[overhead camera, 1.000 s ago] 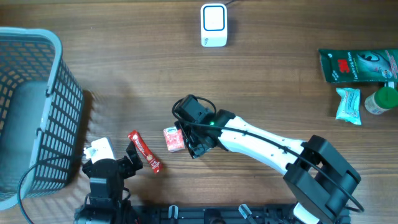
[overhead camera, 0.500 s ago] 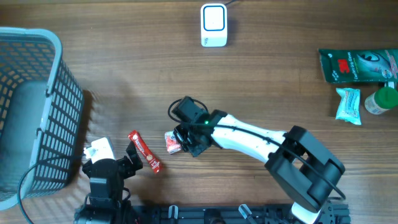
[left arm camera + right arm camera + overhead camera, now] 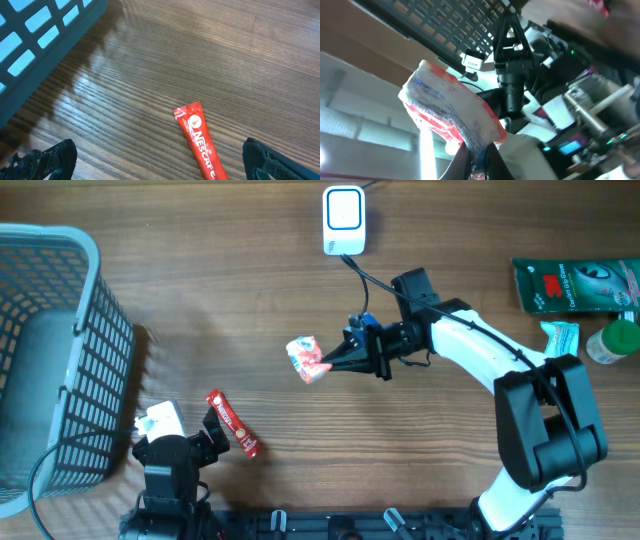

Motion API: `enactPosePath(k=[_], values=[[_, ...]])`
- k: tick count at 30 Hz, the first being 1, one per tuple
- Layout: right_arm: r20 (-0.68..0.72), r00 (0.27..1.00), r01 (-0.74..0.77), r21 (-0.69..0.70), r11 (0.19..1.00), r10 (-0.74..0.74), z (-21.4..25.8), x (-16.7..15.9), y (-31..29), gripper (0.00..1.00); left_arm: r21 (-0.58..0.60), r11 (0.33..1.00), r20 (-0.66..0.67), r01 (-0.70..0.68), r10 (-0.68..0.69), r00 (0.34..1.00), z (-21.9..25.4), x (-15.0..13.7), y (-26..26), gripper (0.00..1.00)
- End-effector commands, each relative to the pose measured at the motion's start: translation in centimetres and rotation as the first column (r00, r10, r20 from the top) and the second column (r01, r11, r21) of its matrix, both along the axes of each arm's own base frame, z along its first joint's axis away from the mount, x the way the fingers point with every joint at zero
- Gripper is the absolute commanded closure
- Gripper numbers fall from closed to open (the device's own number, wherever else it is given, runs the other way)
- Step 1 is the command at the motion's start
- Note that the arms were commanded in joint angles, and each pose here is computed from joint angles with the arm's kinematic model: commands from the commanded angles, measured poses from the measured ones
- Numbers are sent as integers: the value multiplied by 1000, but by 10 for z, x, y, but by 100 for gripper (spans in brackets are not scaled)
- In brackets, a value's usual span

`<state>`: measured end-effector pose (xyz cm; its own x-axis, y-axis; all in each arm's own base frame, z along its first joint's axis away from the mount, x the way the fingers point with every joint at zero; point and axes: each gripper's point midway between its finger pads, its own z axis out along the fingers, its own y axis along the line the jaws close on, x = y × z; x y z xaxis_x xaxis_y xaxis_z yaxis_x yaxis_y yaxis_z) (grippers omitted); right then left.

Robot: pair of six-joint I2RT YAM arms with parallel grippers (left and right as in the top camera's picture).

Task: Scan the item barcode
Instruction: 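Hold the tissue pack under the white scanner with the right gripper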

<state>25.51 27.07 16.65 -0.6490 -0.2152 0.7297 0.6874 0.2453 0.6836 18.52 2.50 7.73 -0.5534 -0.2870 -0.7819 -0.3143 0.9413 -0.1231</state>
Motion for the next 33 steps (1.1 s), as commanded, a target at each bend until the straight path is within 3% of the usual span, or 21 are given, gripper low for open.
enactPosePath(k=[1,6,10,11,13,18,26,27,29,31,33], values=[[-195,981,-14,-1,1000,13,16,-11,-4,96,-8,1000,7,11,-11,1000,1,1,-3,0],[-189,982,28,2,1000,-28,16,-12,-16,96,-8,1000,7,11,-11,1000,1,1,-3,0],[-42,984,174,48,984,-172,20,-5,-52,96,-8,1000,7,11,-11,1000,1,1,-3,0],[-35,982,186,2,983,-186,16,-8,-61,96,-8,1000,7,11,-11,1000,1,1,-3,0],[-66,988,128,-156,979,-140,-2,-27,-76,96,-8,1000,7,11,-11,1000,1,1,-3,0],[58,998,0,-271,963,16,-20,-55,-104,96,-8,1000,7,11,-11,1000,1,1,-3,0],[84,996,-9,-287,958,34,-25,-55,-106,96,-8,1000,7,11,-11,1000,1,1,-3,0],[156,986,-7,-310,951,58,-37,-50,-108,96,-8,1000,7,11,-11,1000,1,1,-3,0],[407,913,128,-365,922,34,-74,4,-109,96,-8,1000,7,11,-11,1000,1,1,-3,0],[508,861,258,-457,851,12,-97,49,-116,96,-8,1000,7,11,-11,1000,1,1,-3,0],[726,684,395,-449,801,70,-104,102,-120,95,-8,1000,7,11,-11,1000,1,1,-3,0]])
